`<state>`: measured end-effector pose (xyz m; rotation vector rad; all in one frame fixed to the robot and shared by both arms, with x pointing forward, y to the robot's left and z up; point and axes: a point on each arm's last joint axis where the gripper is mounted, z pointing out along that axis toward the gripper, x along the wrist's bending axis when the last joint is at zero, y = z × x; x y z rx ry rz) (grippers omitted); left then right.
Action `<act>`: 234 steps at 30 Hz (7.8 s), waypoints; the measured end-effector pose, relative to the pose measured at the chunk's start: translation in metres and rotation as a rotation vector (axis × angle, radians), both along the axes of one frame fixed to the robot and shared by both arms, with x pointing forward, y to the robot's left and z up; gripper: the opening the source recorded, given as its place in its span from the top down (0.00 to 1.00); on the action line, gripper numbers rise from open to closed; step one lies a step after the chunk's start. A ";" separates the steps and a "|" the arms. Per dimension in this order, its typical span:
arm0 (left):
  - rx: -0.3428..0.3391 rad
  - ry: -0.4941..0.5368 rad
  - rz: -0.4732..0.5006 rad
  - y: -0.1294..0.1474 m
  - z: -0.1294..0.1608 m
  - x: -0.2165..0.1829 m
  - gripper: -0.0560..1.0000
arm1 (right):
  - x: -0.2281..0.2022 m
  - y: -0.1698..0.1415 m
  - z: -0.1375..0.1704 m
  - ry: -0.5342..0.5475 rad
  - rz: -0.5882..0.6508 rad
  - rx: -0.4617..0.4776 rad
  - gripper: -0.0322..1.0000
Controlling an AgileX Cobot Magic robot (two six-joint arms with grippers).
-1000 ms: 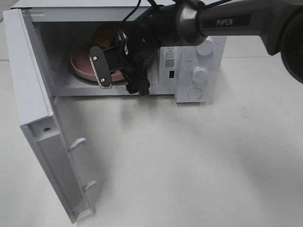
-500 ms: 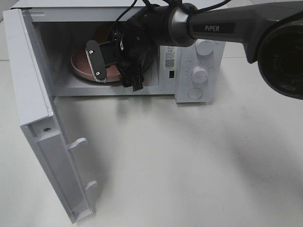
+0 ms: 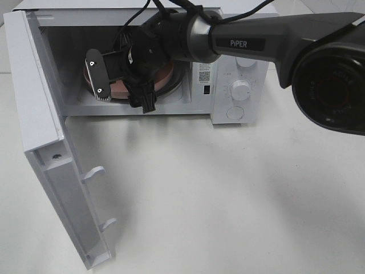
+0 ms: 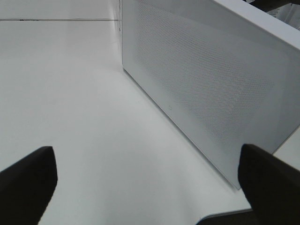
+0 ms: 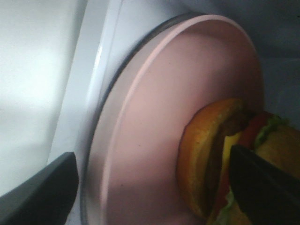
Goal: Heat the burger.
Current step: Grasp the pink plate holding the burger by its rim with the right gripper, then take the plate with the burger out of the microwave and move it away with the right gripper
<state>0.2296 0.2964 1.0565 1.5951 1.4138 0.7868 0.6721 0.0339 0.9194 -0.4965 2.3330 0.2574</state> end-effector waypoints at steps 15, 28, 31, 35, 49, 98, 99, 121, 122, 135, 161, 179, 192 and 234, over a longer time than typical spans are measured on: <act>0.000 0.000 0.000 0.000 0.000 0.000 0.03 | -0.001 0.003 -0.025 0.039 -0.005 -0.001 0.20; 0.000 0.000 0.000 0.000 0.000 0.000 0.03 | 0.002 -0.003 -0.027 0.091 -0.082 0.035 0.46; 0.000 0.000 0.000 0.000 0.000 0.000 0.03 | 0.000 -0.004 -0.029 0.112 -0.091 0.028 0.57; 0.000 0.000 0.000 0.000 0.000 0.000 0.03 | -0.005 0.000 -0.027 0.135 -0.097 0.032 0.80; 0.000 0.000 0.000 0.000 0.000 0.000 0.03 | -0.006 -0.003 -0.016 0.133 -0.098 0.010 0.89; 0.000 0.000 0.000 0.000 0.000 0.000 0.03 | -0.129 -0.087 0.019 0.055 0.120 -0.040 0.89; 0.000 0.000 0.000 0.000 0.000 0.000 0.03 | -0.129 -0.087 0.019 0.055 0.120 -0.040 0.89; 0.000 0.000 0.000 0.000 0.000 0.000 0.03 | -0.199 -0.145 0.034 0.077 0.132 -0.066 0.89; 0.000 0.000 0.000 0.000 0.000 0.000 0.03 | -0.204 -0.150 0.037 0.073 0.132 -0.064 0.89; 0.000 0.000 0.000 0.000 0.000 0.000 0.03 | -0.240 -0.181 0.050 0.059 0.118 -0.066 0.89; 0.000 0.000 0.000 0.000 0.000 0.000 0.03 | -0.315 -0.267 0.063 0.089 -0.187 -0.091 0.89; 0.000 0.000 0.000 0.000 0.000 0.000 0.03 | -0.327 -0.303 0.067 0.051 -0.619 -0.040 0.89; 0.000 0.000 0.000 0.000 0.000 0.000 0.03 | -0.329 -0.314 0.067 0.053 -0.865 0.021 0.89; 0.000 0.000 0.000 0.000 0.000 0.000 0.03 | -0.256 -0.267 0.017 -0.004 -1.481 0.111 0.89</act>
